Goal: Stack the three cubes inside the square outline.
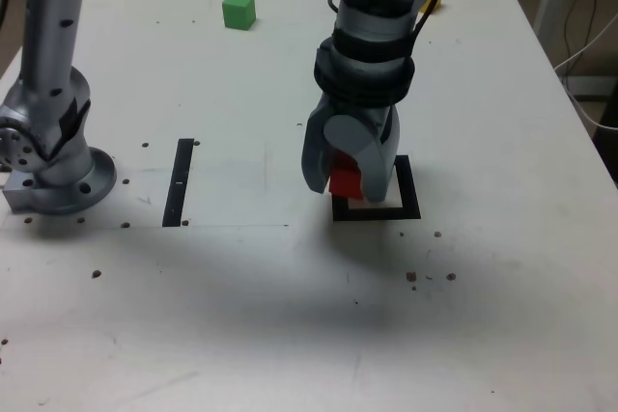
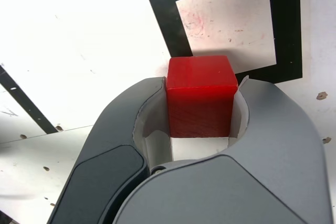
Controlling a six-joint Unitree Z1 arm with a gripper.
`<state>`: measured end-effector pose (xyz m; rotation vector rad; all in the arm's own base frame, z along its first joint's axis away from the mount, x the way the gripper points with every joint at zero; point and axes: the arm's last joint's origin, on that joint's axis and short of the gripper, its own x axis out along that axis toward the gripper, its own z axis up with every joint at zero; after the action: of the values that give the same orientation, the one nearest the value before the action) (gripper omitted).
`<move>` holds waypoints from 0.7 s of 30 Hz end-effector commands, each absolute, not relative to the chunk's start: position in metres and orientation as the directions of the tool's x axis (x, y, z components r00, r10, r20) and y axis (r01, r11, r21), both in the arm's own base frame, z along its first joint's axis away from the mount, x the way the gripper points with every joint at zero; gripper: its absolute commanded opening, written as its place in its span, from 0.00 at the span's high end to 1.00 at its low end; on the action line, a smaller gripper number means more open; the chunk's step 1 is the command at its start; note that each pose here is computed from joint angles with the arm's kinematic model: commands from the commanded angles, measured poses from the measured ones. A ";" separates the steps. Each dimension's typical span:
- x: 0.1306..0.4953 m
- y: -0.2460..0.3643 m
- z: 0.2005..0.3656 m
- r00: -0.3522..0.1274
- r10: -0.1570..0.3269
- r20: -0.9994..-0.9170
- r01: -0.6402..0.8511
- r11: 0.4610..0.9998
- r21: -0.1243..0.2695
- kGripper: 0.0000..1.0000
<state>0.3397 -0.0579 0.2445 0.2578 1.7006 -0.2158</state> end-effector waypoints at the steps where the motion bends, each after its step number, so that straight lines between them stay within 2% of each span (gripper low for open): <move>1: 0.340 -0.058 0.246 -0.131 0.049 -0.990 0.297 0.955 0.008 0.75; 13: 0.350 -0.057 0.252 -0.079 0.033 -0.996 0.382 0.924 0.000 0.74; 21: 0.350 -0.041 0.235 -0.097 0.033 -0.995 0.376 0.927 -0.006 0.74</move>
<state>0.3485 -0.0421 0.2386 0.3150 1.6489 -0.2930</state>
